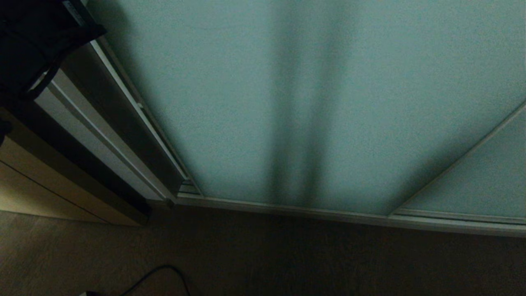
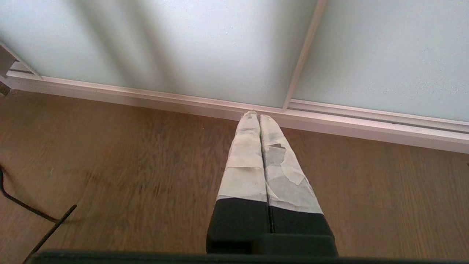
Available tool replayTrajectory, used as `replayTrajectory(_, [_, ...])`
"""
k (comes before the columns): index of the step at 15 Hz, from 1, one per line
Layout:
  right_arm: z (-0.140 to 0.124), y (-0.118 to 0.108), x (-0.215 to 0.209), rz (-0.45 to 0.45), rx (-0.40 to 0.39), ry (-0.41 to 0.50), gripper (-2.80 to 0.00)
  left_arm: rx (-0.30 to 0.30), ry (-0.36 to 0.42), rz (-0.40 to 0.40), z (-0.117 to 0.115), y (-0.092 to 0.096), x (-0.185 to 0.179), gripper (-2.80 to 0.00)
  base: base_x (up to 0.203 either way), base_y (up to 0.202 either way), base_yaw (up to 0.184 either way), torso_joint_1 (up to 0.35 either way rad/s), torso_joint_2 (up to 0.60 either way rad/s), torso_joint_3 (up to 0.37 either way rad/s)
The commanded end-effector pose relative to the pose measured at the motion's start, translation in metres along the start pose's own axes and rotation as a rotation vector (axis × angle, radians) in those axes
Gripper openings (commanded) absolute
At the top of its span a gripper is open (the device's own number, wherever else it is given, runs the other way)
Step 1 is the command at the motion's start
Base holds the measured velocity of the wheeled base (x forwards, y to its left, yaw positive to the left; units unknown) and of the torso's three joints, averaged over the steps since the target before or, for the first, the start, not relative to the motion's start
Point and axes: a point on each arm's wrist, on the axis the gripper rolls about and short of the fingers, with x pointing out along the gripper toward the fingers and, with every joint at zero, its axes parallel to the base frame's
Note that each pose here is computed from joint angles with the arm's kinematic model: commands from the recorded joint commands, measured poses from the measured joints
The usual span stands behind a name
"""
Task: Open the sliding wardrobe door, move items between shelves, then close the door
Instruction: Close the door
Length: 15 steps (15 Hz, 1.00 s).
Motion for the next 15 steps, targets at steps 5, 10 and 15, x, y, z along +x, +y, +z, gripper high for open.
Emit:
replayTrajectory(5, [0.000, 0.000, 0.000, 0.001, 0.000, 0.000, -2.80, 0.033, -0.020, 0.043, 0.006, 0.019, -0.001, -2.80, 0.000, 0.000, 0.000, 0.000, 0.00, 0.000])
replayTrajectory(10, [0.000, 0.000, 0.000, 0.001, 0.000, 0.000, -2.80, 0.031, -0.047, 0.028, 0.024, 0.017, -0.012, -2.80, 0.000, 0.000, 0.000, 0.000, 0.00, 0.000])
replayTrajectory(15, [0.000, 0.000, 0.000, 0.001, 0.000, 0.000, -2.80, 0.020, 0.064, -0.057, 0.073, 0.006, -0.060, -2.80, 0.000, 0.000, 0.000, 0.000, 0.00, 0.000])
